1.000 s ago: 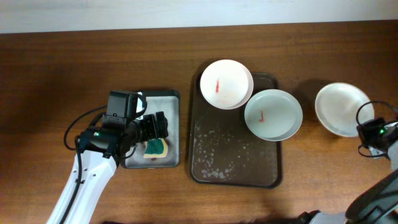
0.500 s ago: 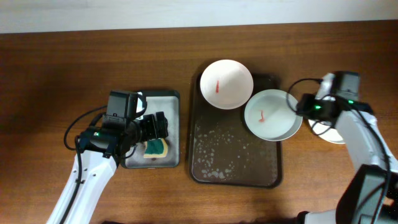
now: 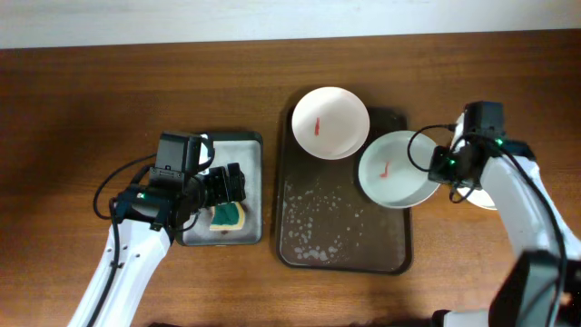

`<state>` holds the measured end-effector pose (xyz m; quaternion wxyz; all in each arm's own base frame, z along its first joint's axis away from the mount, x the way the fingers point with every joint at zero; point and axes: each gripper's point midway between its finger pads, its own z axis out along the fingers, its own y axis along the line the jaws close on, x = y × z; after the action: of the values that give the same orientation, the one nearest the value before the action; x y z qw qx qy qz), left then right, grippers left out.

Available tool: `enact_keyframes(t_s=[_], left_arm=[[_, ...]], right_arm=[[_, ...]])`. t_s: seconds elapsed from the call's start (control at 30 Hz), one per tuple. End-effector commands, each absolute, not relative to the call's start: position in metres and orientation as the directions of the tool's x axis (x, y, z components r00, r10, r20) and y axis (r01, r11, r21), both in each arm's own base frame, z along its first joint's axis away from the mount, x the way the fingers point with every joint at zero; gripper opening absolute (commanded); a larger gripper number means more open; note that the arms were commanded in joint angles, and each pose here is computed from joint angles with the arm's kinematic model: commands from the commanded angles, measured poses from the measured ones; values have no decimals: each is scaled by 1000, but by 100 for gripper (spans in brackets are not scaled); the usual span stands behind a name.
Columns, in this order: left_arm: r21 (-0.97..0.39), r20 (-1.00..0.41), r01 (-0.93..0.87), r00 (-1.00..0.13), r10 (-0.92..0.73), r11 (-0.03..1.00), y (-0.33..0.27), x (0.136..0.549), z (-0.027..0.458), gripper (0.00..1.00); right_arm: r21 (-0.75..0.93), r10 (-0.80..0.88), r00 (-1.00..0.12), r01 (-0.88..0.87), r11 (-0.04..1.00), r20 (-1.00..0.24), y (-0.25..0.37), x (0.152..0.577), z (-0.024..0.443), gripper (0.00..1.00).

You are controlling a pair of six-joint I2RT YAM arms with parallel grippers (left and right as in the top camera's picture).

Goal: Clean dirty plates on tray and stack at the side

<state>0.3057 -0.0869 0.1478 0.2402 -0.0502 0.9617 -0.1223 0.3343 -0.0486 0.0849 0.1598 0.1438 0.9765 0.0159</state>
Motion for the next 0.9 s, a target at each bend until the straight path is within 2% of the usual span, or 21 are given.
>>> enact_keyframes(t_s=[0.0,0.1,0.17,0.27,0.33,0.37,0.4,0.47,0.53,0.63,0.7,0.73,0.77,0.87], left_arm=[[-266,-471,-20,-870,-148,964,-88,309,156,99],[-266,-470,-20,-870,-148,964,-88,309,156,99],[-266,-470,-20,-870,-148,964,-88,309,156,99],[-266,-470,-20,-870,-148,964,-88,309,156,99],[-266,-470,-20,-870,-148,964,-88,309,156,99],[-265,-470,-20,-870,-148,964,-88,309,156,99],[-266,-470,-20,-870,-148,964,-88,309,156,100],[-266,-470,-20,-870,-148,964,-88,309,156,99],[-266,-470,-20,-870,-148,964,-88,309,156,99],[-302,-446,-2,-884,-143,953,-95,304,155,99],[-277,-440,-16,-887,-142,961,-92,305,150,100],[-252,-426,-31,-894,-139,967,-88,305,143,88],[-211,-399,-51,-907,-134,976,-83,304,128,68],[-138,-264,-143,-948,-176,980,-77,292,77,64]], right_arm=[[200,242,-921,187,962,-304,-5,320,119,4],[198,143,-972,105,974,-185,31,290,107,4],[195,146,-981,119,974,-130,52,277,88,4],[200,238,-966,215,956,-103,68,267,58,4],[210,206,-970,177,962,-128,76,267,46,4],[207,109,-983,77,975,-151,82,267,47,9],[202,-5,-984,-42,979,-180,86,270,51,23],[179,-153,-968,-190,965,-201,88,272,71,34],[179,-155,-962,-197,964,-224,89,278,88,37],[218,-156,-963,-205,954,-219,96,275,91,37],[237,-157,-966,-204,950,-203,98,271,91,38],[243,-158,-968,-204,948,-195,99,269,91,38],[243,-158,-969,-202,949,-188,99,267,91,38],[262,-158,-972,-201,944,-174,101,263,91,38]])
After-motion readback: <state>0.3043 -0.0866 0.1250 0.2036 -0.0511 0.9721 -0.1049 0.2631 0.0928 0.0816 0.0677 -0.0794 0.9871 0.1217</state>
